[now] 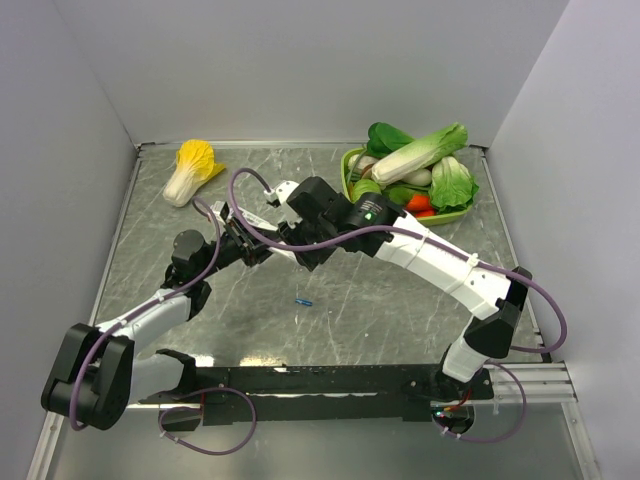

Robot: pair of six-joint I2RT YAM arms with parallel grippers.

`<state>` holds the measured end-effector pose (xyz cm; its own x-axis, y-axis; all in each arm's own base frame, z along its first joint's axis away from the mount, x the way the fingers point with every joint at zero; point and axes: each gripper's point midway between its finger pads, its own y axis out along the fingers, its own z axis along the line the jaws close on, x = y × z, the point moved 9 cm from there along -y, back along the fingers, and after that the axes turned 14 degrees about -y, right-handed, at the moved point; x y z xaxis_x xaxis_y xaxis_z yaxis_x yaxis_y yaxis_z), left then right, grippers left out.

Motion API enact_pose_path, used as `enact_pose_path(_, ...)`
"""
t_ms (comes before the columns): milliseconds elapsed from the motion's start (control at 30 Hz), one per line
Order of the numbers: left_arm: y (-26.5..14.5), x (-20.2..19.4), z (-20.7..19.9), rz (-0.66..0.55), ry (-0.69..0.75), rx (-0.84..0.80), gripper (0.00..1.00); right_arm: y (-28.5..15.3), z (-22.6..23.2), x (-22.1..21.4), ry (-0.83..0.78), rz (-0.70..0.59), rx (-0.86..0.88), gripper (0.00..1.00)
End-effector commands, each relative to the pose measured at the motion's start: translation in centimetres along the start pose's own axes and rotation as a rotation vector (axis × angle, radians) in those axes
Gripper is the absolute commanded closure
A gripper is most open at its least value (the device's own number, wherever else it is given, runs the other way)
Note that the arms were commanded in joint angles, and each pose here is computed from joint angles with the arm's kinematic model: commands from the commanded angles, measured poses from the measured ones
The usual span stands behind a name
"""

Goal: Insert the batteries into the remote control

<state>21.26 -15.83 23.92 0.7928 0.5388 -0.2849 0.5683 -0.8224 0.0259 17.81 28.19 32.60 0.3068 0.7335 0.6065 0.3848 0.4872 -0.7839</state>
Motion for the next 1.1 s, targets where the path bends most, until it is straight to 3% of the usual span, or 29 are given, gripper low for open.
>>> enact_pose_path(0,-0.2,-1.4,-2.3,0.067,0.078,-0.091,0.99,0.3,-0.5,1.5,0.032,-0.051,-0.063,0.56)
enact_pose_path(467,-0.1,-1.8,-2.6,0.119,0.101,-0.091,0.99,0.3,-0.7,0.4,-0.159,-0.035,0.013,0.55)
enact_pose_path(1067,-0.3,-1.8,-2.6,0.127,0.084,-0.102,0.99,0.1,-0.8,-0.6,-0.177,0.002,0.045,0.56)
